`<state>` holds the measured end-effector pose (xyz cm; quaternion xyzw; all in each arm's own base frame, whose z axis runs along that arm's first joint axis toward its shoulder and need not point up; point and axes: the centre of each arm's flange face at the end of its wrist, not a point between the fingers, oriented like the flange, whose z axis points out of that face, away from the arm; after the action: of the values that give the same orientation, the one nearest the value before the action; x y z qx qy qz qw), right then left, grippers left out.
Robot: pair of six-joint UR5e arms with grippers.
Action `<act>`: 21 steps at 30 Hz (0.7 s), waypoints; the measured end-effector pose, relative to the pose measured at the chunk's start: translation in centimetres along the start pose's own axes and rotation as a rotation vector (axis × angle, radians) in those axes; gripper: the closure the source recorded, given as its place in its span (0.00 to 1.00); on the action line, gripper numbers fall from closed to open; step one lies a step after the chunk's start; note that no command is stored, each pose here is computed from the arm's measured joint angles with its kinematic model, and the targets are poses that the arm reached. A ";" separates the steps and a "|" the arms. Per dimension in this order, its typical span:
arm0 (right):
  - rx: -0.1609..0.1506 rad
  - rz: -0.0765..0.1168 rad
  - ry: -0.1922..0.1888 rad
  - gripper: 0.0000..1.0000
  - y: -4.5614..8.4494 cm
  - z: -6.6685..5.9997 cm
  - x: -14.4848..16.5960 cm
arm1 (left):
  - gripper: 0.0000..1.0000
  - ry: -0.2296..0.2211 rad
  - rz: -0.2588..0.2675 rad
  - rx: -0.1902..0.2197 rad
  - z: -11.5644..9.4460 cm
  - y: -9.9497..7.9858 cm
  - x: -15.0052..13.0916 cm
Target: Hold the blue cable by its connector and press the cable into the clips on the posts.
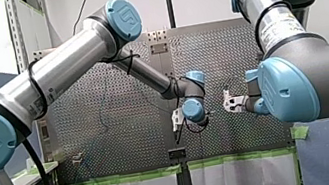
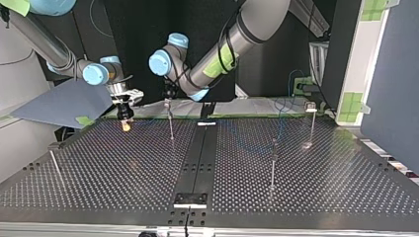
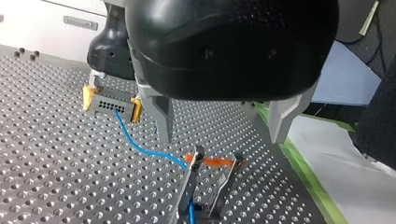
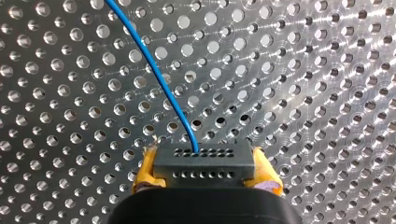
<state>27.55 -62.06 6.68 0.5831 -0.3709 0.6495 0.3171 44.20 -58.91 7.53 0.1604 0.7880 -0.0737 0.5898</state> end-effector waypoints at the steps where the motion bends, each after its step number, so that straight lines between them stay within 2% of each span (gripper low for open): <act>1: 0.000 0.000 0.000 1.00 0.0 0.0 0.0 | 0.00 0.000 -0.002 0.001 0.0 0.0 0.0; 21: 0.000 0.001 -0.002 1.00 0.0 0.0 0.0 | 0.00 -0.001 -0.027 0.004 -0.1 -0.1 0.0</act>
<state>27.56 -62.03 6.66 0.5836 -0.3713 0.6492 0.3165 44.10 -59.01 7.51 0.1510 0.7897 -0.0831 0.5888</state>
